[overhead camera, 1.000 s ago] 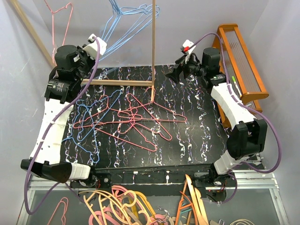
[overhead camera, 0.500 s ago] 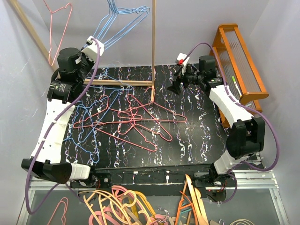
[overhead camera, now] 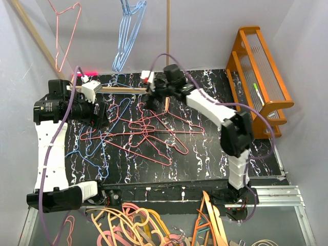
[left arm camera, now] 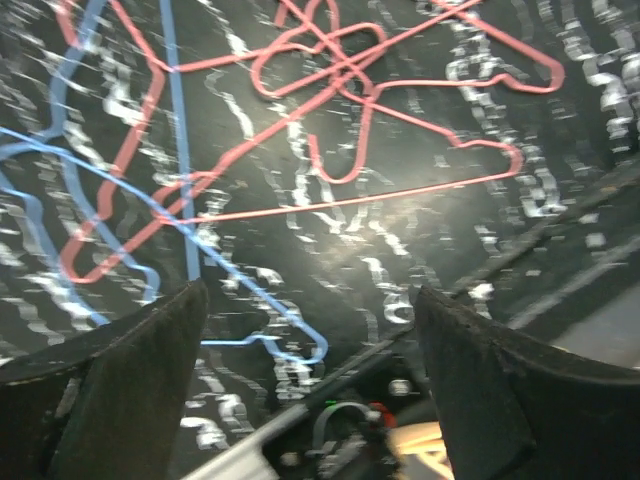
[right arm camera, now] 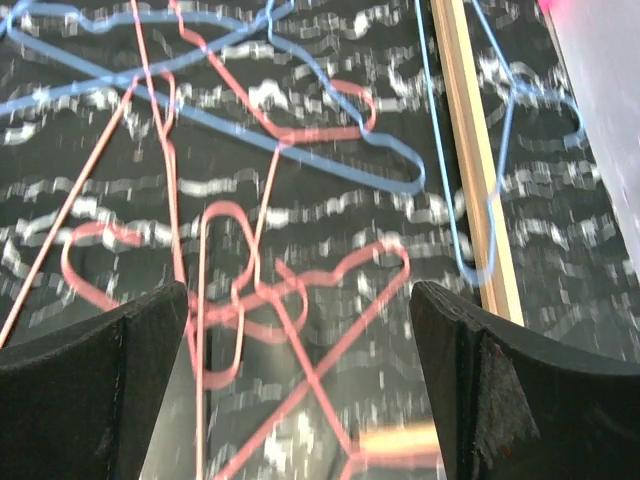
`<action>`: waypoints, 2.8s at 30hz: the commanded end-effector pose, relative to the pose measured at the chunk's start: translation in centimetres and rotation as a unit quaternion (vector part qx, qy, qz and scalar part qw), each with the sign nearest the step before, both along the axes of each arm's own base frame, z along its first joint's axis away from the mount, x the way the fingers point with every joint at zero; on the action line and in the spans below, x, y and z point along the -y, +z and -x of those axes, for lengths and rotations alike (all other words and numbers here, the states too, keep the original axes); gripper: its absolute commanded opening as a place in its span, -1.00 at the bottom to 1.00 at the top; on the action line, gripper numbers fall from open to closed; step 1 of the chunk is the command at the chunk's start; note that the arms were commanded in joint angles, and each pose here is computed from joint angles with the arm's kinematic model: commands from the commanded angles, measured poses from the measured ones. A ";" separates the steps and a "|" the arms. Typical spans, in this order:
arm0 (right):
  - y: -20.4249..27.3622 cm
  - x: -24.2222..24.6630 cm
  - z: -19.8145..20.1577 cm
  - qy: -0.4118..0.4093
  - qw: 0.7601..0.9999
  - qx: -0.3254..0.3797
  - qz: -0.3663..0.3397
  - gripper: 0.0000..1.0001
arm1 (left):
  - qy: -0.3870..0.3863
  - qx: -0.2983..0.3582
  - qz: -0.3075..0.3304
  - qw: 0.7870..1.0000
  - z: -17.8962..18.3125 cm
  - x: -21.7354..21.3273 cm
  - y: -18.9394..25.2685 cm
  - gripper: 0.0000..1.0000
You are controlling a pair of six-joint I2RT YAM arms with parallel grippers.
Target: Organize the hangers
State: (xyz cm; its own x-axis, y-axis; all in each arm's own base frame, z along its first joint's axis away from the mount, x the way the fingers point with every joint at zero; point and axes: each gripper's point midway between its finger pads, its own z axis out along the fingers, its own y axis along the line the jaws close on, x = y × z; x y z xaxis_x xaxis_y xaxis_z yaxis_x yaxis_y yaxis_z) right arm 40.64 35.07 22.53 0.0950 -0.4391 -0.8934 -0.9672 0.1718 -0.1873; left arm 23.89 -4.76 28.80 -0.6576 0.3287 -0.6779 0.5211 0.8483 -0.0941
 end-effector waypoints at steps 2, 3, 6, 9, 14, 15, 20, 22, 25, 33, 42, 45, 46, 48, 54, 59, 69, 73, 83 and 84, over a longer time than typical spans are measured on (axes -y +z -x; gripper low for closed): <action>2.4 -8.0 -7.3 -0.062 0.989 0.011 -0.133 0.81 | 0.006 -0.088 0.155 0.984 2.7 3.2 -0.1 0.93; 2.2 -8.8 -8.9 -0.080 0.986 0.012 -0.148 0.79 | 0.018 -0.083 0.158 0.984 2.4 2.9 -0.1 0.94; 1.6 -10.5 -14.0 -0.140 0.971 0.027 -0.189 0.76 | 0.044 -0.077 0.160 0.983 2.1 2.0 0.1 0.94; -0.2 -11.6 -16.6 -0.167 0.964 0.071 -0.193 0.84 | 0.055 -0.076 0.153 0.984 2.4 1.6 0.0 0.94; -2.3 -12.5 -18.0 -0.165 0.957 0.105 -0.214 0.75 | 0.061 -0.078 0.151 0.984 3.0 1.5 -0.2 0.94; -2.9 -12.6 -18.2 -0.161 0.958 0.110 -0.211 0.76 | 0.062 -0.078 0.150 0.984 3.0 1.5 -0.1 0.94; -4.5 -13.3 -15.9 -0.074 0.966 0.169 -0.182 0.92 | 0.059 -0.079 0.139 0.985 3.1 1.2 -0.3 0.94; -5.6 -13.5 -15.1 -0.043 0.965 0.204 -0.162 0.93 | 0.060 -0.079 0.137 0.986 3.1 1.1 -0.4 0.94; -7.0 -13.5 -15.7 -0.032 0.959 0.246 -0.133 0.93 | 0.061 -0.080 0.138 0.985 3.0 1.1 -0.6 0.94; -8.7 -13.7 -17.9 -0.037 0.945 0.308 -0.102 0.70 | 0.062 -0.085 0.134 0.985 2.7 0.9 -1.1 0.94; -11.0 -13.4 -18.3 -0.052 0.948 0.299 -0.094 -0.21 | 0.064 -0.092 0.137 0.984 2.3 0.9 -1.6 0.94; -11.3 -13.4 -17.9 -0.050 0.951 0.289 -0.097 -0.04 | 0.063 -0.093 0.137 0.984 2.2 0.9 -1.6 0.94; -11.3 -13.5 -17.8 -0.050 0.952 0.286 -0.099 0.00 | 0.063 -0.094 0.137 0.984 2.2 0.9 -1.7 0.94; -11.2 -13.5 -17.7 -0.051 0.953 0.281 -0.101 0.07 | 0.064 -0.094 0.137 0.984 2.1 0.9 -1.7 0.94; -11.5 -13.4 -17.6 -0.054 0.957 0.266 -0.098 0.20 | 0.062 -0.097 0.141 0.983 2.2 1.0 -1.9 0.94; -12.5 -13.2 -17.2 -0.050 0.963 0.251 -0.088 0.17 | 0.061 -0.101 0.144 0.983 2.1 1.0 -2.2 0.94; -13.8 -13.2 -16.8 -0.039 0.968 0.236 -0.069 -0.14 | 0.061 -0.110 0.145 0.981 1.6 0.9 -2.7 0.93; -14.5 -13.1 -16.7 -0.031 0.968 0.241 -0.056 -0.38 | 0.061 -0.113 0.144 0.981 1.2 0.8 -2.9 0.93; -13.6 -12.4 -16.5 -0.035 0.964 0.260 -0.042 -0.84 | 0.074 -0.105 0.115 0.985 -0.1 -0.5 -3.2 0.93; -13.0 -12.1 -16.4 -0.038 0.963 0.263 -0.042 -0.84 | 0.080 -0.100 0.106 0.986 -0.5 -0.9 -3.2 0.94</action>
